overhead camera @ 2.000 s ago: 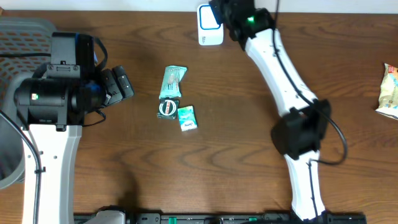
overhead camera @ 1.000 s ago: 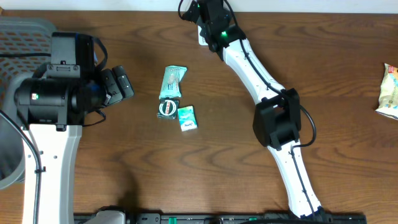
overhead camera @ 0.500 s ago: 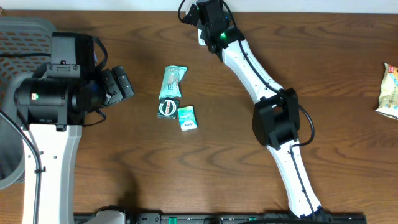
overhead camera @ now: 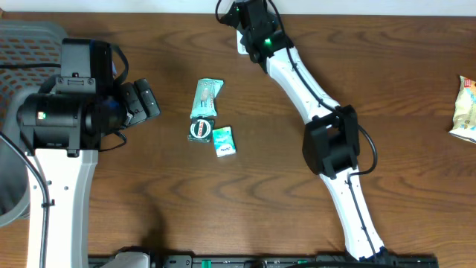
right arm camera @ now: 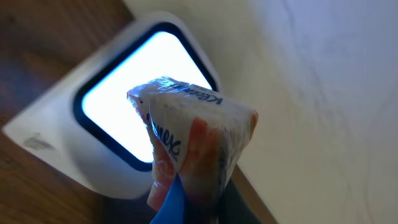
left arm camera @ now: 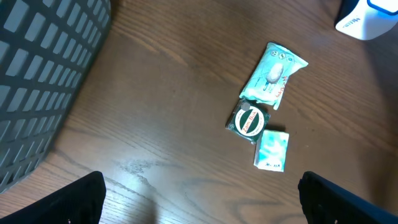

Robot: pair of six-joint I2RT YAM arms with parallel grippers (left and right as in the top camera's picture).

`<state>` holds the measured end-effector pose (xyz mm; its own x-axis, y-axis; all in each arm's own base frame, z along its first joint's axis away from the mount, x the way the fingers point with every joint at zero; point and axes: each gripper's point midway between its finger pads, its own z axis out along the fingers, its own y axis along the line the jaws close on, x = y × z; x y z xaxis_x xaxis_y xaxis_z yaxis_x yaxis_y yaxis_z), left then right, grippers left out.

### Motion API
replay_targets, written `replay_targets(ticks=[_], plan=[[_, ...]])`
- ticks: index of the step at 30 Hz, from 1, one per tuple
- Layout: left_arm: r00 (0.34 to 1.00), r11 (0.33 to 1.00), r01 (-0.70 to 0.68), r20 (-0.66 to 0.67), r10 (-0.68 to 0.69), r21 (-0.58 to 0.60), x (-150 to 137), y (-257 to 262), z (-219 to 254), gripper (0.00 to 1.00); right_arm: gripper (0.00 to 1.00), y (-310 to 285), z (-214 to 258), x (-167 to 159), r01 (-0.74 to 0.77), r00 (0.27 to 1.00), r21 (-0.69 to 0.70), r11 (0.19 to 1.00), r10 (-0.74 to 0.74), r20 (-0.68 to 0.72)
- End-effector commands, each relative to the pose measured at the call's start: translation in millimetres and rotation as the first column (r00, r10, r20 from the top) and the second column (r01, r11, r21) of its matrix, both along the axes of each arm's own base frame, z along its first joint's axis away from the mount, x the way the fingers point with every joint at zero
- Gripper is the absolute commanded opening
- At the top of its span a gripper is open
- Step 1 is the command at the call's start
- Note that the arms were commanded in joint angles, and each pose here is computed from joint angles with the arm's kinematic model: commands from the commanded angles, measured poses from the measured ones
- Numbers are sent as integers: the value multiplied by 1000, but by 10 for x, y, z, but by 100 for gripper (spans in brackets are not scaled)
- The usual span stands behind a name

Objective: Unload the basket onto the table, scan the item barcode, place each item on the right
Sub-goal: 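Carry the orange Kleenex pack right and drop it by the snack bag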

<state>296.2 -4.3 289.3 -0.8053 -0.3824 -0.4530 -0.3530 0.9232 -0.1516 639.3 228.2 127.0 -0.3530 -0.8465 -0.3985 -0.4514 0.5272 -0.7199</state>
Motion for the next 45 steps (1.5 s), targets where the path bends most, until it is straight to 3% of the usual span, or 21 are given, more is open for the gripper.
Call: replay_targets(ticks=[1, 7, 12, 15, 19, 25, 28, 34, 39, 43, 45], plan=[[1000, 1000, -19, 4, 19, 5, -14, 31, 17, 98, 1, -359, 809, 38, 106, 986, 116, 988, -120, 115], [1000, 1000, -19, 4, 19, 5, -14, 31, 17, 98, 1, -973, 1271, -149, 240, 962, 200, 950, -261, 83], [1000, 1000, -20, 4, 20, 5, -14, 32, 17, 98, 1, -1797, 1117, -427, 486, 872, 257, 835, -482, -81], [1000, 1000, -19, 4, 19, 5, -14, 31, 17, 98, 2, -2378, 874, -652, 653, 757, 246, 716, -622, -199], [1000, 1000, -19, 4, 19, 5, -14, 31, 17, 98, 1, -3175, 609, -1026, 845, 535, 219, 488, -782, -320], [1000, 1000, -20, 4, 20, 5, -14, 32, 17, 98, 2, -4066, 378, -1571, 972, 216, 181, 153, -884, -415], [1000, 1000, -19, 4, 19, 5, -14, 31, 17, 98, 2, -4360, 267, -1793, 985, 114, 168, 39, -877, -468], [1000, 1000, -19, 4, 19, 5, -14, 31, 17, 98, 1, -4666, -68, -2085, 987, 21, 141, -80, -800, -599], [1000, 1000, -19, 4, 19, 5, -14, 31, 17, 98, 2, -4839, -320, -2279, 986, -44, 98, -134, -780, -625], [1000, 1000, -20, 4, 20, 5, -14, 32, 17, 98, 27, -4925, -490, -2380, 986, -70, 74, -150, -772, -631], [1000, 1000, -19, 4, 19, 5, -14, 31, 17, 97, 33, -4944, -528, -2408, 986, -78, 68, -156, -770, -633]])
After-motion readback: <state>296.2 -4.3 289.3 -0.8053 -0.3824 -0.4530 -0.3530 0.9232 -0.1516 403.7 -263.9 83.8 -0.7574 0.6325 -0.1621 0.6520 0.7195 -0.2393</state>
